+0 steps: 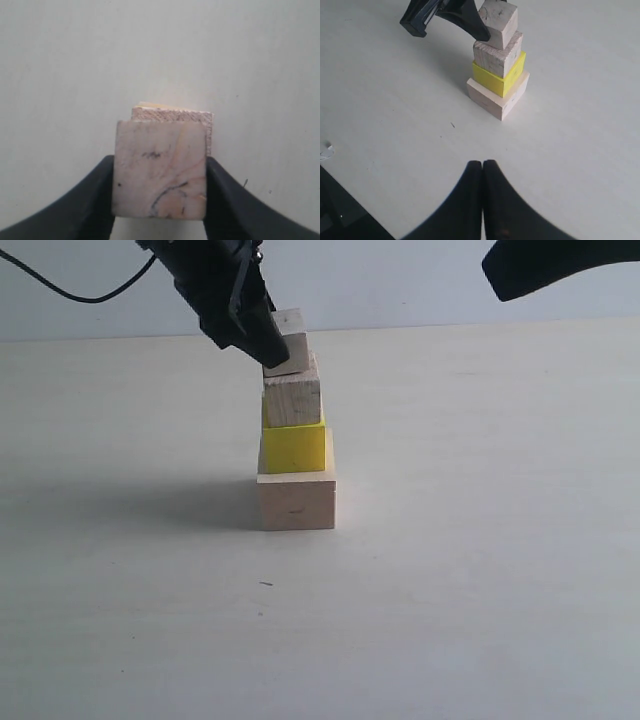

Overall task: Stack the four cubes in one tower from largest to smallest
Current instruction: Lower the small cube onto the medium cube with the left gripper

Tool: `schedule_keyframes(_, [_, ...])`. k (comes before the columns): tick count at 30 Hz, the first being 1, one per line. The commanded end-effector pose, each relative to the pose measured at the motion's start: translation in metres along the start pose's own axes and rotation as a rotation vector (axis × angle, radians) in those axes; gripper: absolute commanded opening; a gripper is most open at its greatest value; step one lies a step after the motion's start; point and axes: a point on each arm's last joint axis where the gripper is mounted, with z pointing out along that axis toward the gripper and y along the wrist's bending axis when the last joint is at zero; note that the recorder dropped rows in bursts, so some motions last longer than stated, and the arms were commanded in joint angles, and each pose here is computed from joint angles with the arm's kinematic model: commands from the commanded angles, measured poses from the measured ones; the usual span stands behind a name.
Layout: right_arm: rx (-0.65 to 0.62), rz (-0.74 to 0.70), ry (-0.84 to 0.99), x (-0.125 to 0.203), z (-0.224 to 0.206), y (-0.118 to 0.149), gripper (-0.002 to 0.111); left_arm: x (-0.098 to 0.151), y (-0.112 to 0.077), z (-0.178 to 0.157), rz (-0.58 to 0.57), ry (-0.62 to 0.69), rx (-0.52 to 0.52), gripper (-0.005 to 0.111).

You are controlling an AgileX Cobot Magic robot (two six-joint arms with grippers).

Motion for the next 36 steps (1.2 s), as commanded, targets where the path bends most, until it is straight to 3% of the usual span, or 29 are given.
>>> schedule_keyframes(1, [0.000,-0.002,-0.016,0.0002,-0.0016,0.0002,0.000,-0.0057,-0.0036,-0.0057,-0.011,-0.036,0.003,0.000])
schedule_keyframes(36, [0.000,-0.002,-0.016,0.0002,-0.0016,0.0002,0.000,-0.0057,-0.0036,-0.0057,-0.012,-0.037,0.003,0.000])
